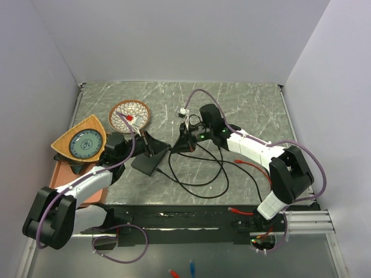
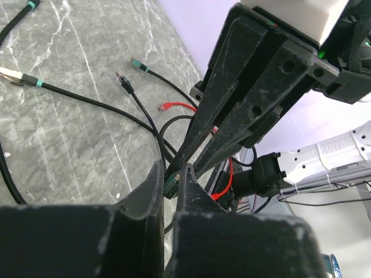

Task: Insert the plug into the switch port

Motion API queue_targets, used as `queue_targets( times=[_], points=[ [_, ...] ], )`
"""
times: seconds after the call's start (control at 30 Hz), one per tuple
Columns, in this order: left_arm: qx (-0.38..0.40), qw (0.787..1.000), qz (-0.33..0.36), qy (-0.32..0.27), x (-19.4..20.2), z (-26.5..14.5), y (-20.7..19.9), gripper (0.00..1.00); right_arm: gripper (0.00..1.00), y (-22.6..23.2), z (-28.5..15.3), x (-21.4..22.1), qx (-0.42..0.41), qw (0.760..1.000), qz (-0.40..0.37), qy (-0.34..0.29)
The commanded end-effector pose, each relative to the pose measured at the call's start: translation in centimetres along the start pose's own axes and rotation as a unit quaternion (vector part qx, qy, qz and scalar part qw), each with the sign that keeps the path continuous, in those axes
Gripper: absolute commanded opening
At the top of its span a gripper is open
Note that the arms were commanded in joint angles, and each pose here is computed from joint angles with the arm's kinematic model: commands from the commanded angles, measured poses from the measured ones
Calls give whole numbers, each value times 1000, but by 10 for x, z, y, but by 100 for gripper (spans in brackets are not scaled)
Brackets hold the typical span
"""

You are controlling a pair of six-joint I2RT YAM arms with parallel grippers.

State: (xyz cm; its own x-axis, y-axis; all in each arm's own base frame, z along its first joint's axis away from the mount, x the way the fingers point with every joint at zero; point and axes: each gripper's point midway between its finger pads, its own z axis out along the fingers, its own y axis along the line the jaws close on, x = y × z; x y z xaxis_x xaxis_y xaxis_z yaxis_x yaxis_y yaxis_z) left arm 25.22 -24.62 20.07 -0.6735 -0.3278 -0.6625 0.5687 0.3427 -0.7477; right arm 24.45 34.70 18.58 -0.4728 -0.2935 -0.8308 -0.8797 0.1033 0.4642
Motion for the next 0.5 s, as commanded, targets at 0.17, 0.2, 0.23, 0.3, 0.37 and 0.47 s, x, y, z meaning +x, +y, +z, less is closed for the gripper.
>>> queue_targets(
  times=[0.17,0.2,0.23,0.3,0.37,0.47],
  points=[
    [-66,997,-23,-45,-30,4,5,1,48,-16,-34,-42,163,984,-37,-52],
    [-84,994,-35,-53,-34,4,11,1,52,-18,-38,-45,185,980,-38,-55],
    [-101,992,-53,-46,-30,4,17,1,56,-20,-42,-47,205,977,-37,-55],
    [-116,989,-75,-45,-33,8,21,1,67,-30,-47,-49,251,966,-38,-57],
    [-139,984,-103,-35,-29,11,31,1,79,-31,-49,-51,272,959,-49,-58],
    [-145,980,-130,-26,-24,14,37,1,91,-31,-41,-49,302,949,-79,-48]
  ],
)
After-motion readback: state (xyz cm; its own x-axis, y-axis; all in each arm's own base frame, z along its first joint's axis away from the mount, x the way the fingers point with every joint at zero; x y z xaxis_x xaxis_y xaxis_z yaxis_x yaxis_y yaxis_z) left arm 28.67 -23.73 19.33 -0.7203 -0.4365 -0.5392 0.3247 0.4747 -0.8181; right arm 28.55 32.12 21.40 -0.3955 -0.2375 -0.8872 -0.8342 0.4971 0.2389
